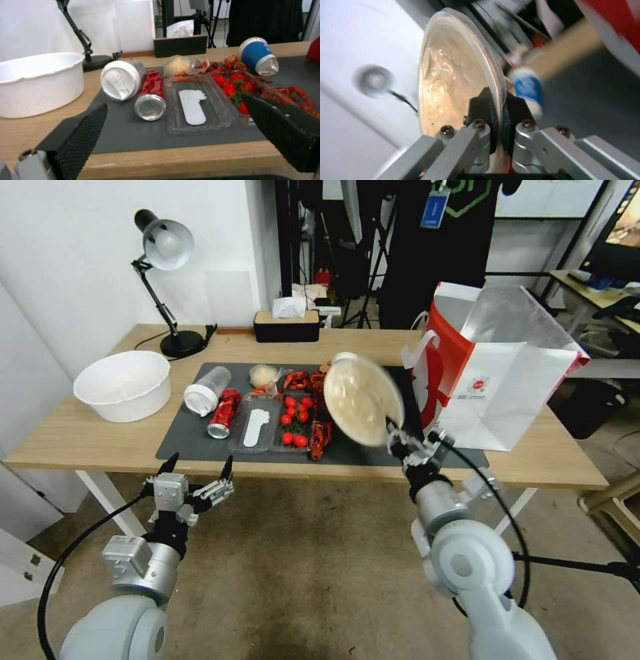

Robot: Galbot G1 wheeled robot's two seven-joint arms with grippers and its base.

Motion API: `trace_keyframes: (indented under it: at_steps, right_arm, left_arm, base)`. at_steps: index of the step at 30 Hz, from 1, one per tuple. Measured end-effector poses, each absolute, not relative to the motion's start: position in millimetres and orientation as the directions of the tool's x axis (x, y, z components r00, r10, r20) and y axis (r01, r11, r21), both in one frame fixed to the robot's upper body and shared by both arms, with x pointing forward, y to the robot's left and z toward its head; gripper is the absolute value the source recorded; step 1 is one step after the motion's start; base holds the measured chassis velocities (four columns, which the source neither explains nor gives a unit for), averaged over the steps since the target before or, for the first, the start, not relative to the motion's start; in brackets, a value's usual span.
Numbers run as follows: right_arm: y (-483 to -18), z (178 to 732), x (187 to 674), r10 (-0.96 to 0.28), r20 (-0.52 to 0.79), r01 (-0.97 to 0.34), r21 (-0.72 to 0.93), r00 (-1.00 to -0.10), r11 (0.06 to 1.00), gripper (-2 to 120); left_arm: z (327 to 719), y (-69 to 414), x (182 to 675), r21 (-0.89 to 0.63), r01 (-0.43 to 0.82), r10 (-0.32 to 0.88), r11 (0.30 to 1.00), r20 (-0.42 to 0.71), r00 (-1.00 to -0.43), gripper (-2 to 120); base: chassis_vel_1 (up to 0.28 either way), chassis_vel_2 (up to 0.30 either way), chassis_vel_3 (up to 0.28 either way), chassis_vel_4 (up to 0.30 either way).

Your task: Pick up the trash from the table and place it into the takeout bag.

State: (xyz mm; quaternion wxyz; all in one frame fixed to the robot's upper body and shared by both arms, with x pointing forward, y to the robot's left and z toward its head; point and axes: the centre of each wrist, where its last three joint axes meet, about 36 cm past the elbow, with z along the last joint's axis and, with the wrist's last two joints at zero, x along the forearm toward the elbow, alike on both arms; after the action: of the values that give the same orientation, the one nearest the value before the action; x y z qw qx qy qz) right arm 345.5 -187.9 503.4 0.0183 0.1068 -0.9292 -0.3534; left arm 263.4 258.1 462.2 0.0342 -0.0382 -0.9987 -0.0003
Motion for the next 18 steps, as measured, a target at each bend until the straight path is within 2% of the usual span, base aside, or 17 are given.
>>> trace_keyframes:
  at_steps: [3, 4, 7, 12, 18]
  right_arm:
    - [-208, 533, 344, -0.234, -0.232, -0.328, 0.59, -0.944, 0.738, 1]
    - [-208, 533, 344, -0.234, -0.232, -0.328, 0.59, -0.944, 0.738, 1]
    - [-230, 561, 349, -0.215, -0.34, -0.368, 0.495, -0.916, 0.787, 1]
    - [-261, 591, 361, -0.151, -0.413, -0.326, 0.394, -0.898, 0.859, 1]
    - [-304, 622, 382, -0.029, -0.44, -0.19, 0.328, -0.898, 0.925, 1]
  left_arm:
    - [462, 258, 264, -0.001, 0.076, 0.076, 0.997, 0.065, -0.995, 100]
    - [462, 258, 264, -0.001, 0.076, 0.076, 0.997, 0.065, -0.995, 100]
    - [462, 258, 263, 0.001, 0.076, 0.076, 0.997, 0.062, -0.995, 100]
    - [461, 257, 262, 0.004, 0.076, 0.076, 0.997, 0.061, -0.995, 100]
    - [461, 255, 260, 0.009, 0.079, 0.078, 0.997, 0.058, -0.995, 100]
  base:
    - [0.0, 0.0, 0.0, 0.0]
    - [0.0, 0.0, 0.0, 0.0]
    - [0.0, 0.0, 0.0, 0.0]
    - [0.0, 0.0, 0.0, 0.0]
    - [0.0, 0.0, 0.0, 0.0]
